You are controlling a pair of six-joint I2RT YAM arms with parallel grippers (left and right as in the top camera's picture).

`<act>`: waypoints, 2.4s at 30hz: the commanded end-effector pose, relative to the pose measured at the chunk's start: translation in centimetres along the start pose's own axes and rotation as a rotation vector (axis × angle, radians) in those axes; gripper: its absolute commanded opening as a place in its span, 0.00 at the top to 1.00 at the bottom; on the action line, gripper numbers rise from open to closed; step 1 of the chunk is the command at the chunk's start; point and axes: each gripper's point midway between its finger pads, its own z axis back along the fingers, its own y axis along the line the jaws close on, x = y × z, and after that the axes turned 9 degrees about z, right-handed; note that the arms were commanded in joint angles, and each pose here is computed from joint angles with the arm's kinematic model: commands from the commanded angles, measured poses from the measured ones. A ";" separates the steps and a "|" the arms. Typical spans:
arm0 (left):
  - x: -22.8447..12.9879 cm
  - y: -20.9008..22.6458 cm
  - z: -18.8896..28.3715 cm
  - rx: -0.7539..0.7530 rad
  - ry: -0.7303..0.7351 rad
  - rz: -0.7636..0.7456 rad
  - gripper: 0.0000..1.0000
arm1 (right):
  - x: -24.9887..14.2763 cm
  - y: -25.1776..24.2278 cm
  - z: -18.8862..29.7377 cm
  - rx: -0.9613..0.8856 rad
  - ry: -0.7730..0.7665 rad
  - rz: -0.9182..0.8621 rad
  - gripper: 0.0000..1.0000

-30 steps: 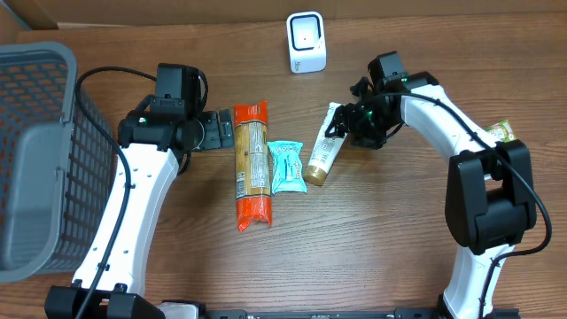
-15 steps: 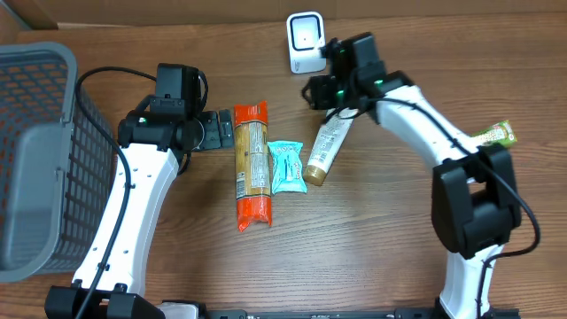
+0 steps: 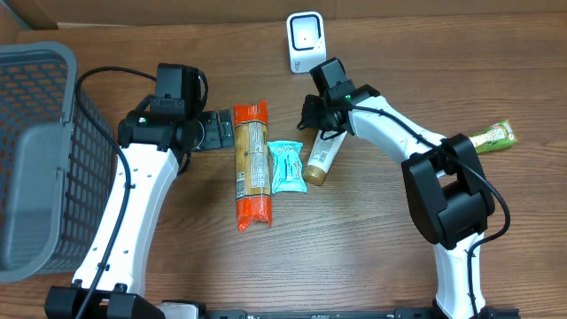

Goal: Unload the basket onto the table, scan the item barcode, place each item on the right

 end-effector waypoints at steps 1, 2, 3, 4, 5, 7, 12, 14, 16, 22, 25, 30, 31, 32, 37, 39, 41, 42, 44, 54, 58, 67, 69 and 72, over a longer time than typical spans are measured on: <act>0.2 0.0 0.1 0.006 -0.008 -0.024 0.00 | 1.3 -2.2 0.1 -0.105 -0.057 -0.153 0.96; 0.2 0.0 0.1 0.006 -0.008 -0.024 0.01 | 1.0 -2.4 0.1 -0.113 -0.047 -0.168 0.96; 0.2 0.0 0.1 0.006 -0.008 -0.024 0.00 | 0.8 -2.7 0.2 -0.122 -0.036 -0.182 0.96; 0.2 0.0 0.1 0.006 -0.008 -0.024 0.00 | 0.6 -2.9 0.2 -0.129 -0.028 -0.196 0.96; 0.2 0.0 0.1 0.006 -0.008 -0.024 0.00 | 0.3 -3.2 0.4 -0.132 -0.012 -0.208 0.96; 0.2 0.0 0.1 0.006 -0.008 -0.024 0.00 | -0.1 -3.8 1.0 -0.119 0.036 -0.232 0.96; 0.2 0.0 0.1 0.006 -0.008 -0.024 0.00 | -0.8 -6.8 2.3 -0.102 0.159 -0.261 0.96; 0.2 0.0 0.1 0.006 -0.008 -0.024 0.00 | -1.2 -8.2 2.9 -0.064 0.219 -0.249 0.96; 0.2 0.0 0.1 0.006 -0.008 -0.024 0.00 | -1.6 -9.6 3.5 -0.026 0.270 -0.187 0.96; 0.2 0.0 0.1 0.006 -0.008 -0.024 0.00 | -5.1 -14.2 5.7 -0.042 0.448 0.050 0.96; 0.2 0.0 0.1 0.006 -0.008 -0.024 0.00 | -7.4 -14.2 6.3 -0.031 0.538 0.120 0.96; 0.2 0.0 0.1 0.006 -0.008 -0.024 0.01 | -11.2 -13.0 6.9 -0.020 0.670 0.199 0.96; 0.2 0.0 0.1 0.006 -0.008 -0.024 0.00 | -12.2 -12.7 7.0 -0.020 0.705 0.215 0.96; 0.2 0.0 0.1 0.006 -0.008 -0.024 0.00 | -13.1 -12.4 7.2 -0.017 0.733 0.235 0.96; 0.2 0.0 0.1 0.006 -0.008 -0.024 0.00 | -15.7 -11.2 7.5 -0.014 0.813 0.316 0.94; 0.2 0.0 0.1 0.006 -0.008 -0.024 0.01 | -15.2 -11.0 7.1 -0.012 0.786 0.331 0.93; 0.2 0.0 0.1 0.006 -0.008 -0.024 0.00 | -14.0 -11.2 6.6 0.000 0.740 0.304 0.90; 0.2 0.0 0.1 0.006 -0.008 -0.024 0.00 | -13.2 -11.2 6.6 0.031 0.713 0.276 0.87; 0.2 0.0 0.1 0.006 -0.008 -0.024 0.00 | -11.0 -11.5 6.9 0.100 0.639 0.212 0.83; 0.2 0.0 0.1 0.006 -0.008 -0.024 0.00 | -5.6 -12.9 12.6 0.242 0.421 0.101 0.07; 0.2 0.0 0.1 0.006 -0.008 -0.024 0.00 | -8.3 -12.8 12.3 0.251 0.504 0.096 0.00; 0.2 0.0 0.1 0.006 -0.008 -0.024 0.00 | -12.7 -10.2 8.2 0.391 0.495 0.171 0.12; 0.2 0.0 0.1 0.006 -0.008 -0.024 0.01 | -13.2 -10.0 7.7 0.394 0.496 0.186 0.13; 0.2 0.0 0.1 0.006 -0.008 -0.024 0.00 | -13.4 -9.5 7.2 0.398 0.482 0.212 0.13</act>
